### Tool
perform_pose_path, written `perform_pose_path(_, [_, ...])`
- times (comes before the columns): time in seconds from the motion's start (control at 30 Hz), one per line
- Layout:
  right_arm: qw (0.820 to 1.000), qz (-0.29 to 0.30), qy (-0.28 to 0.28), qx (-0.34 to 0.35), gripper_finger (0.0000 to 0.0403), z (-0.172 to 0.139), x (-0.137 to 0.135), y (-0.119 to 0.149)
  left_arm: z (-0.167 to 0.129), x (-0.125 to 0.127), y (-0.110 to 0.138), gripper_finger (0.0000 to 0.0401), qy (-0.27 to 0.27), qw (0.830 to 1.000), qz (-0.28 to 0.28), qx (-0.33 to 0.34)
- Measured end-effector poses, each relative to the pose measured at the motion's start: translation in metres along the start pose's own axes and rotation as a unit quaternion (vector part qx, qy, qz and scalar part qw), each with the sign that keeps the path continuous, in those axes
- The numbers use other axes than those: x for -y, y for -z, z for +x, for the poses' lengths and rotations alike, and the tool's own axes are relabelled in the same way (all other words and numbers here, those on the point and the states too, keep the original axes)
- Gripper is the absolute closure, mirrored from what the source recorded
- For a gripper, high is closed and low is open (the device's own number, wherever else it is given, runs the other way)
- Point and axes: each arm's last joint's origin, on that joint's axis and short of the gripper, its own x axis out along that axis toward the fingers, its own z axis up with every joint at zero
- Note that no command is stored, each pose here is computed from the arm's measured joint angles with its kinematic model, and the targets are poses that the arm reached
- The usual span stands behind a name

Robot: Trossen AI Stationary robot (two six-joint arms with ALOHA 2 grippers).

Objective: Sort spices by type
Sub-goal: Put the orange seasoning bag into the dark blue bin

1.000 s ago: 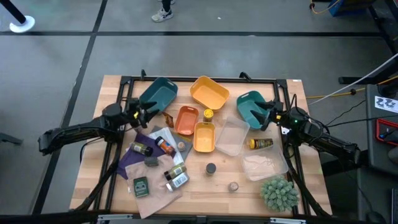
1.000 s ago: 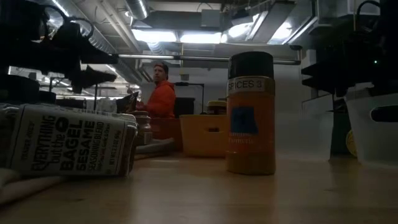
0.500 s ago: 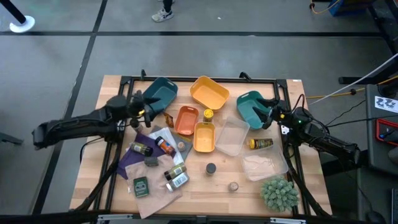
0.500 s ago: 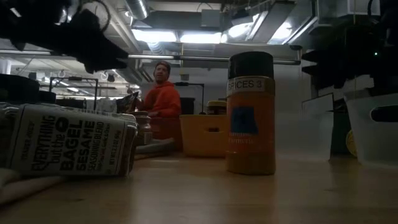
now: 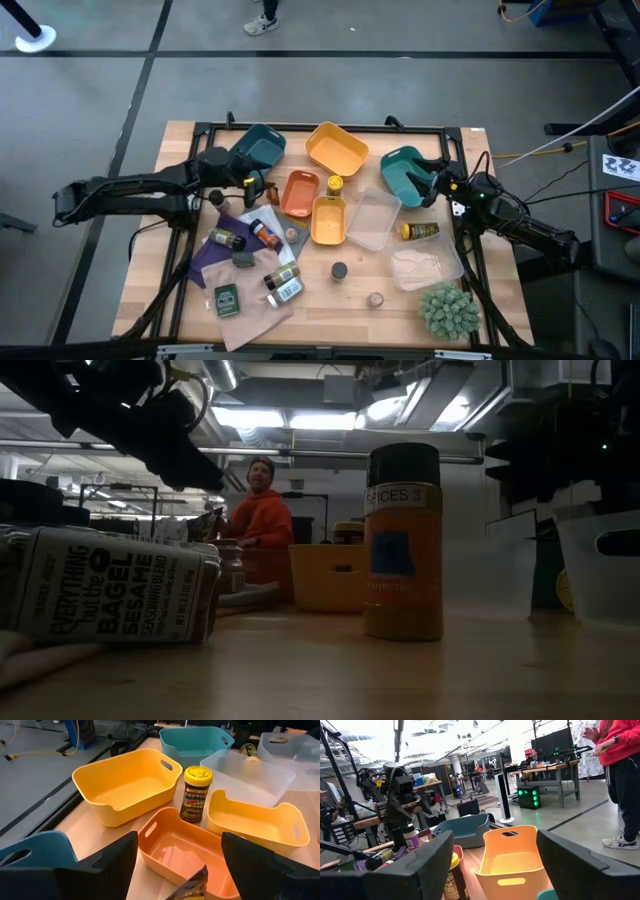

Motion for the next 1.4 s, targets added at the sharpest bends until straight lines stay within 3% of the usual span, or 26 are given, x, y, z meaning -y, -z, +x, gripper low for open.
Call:
perform_pose_path(0.17, [1.0,0.0,0.003,-0.014,0.0118,0.0,0.001,0.003,-0.001,0.0,0.001,0.0129,0.001,1.0,0.007,-0.005])
perform_pose_path(0.37, [0.999,0.001,0.01,-0.047,0.0118,0.0,0.002,0.009,-0.001,0.001,0.013,0.0129,0.006,0.997,0.033,-0.066])
perform_pose_path(0.6, [0.998,0.001,0.013,-0.061,0.0118,-0.001,0.002,0.012,-0.001,0.0,0.012,0.0129,0.006,0.995,0.077,-0.063])
perform_pose_path(1.13, [0.998,0.001,0.013,-0.061,0.0118,-0.001,0.002,0.012,0.034,0.0,0.041,0.013,0.021,0.981,0.07,-0.182])
perform_pose_path(1.27, [0.998,0.001,0.013,-0.061,0.0118,-0.001,0.002,0.012,0.038,0.0,0.044,0.0156,0.029,0.978,0.068,-0.194])
perform_pose_path(1.4, [0.998,0.001,0.013,-0.061,0.0118,-0.001,0.002,0.012,0.038,0.0,0.045,0.0215,0.03,0.978,0.068,-0.195])
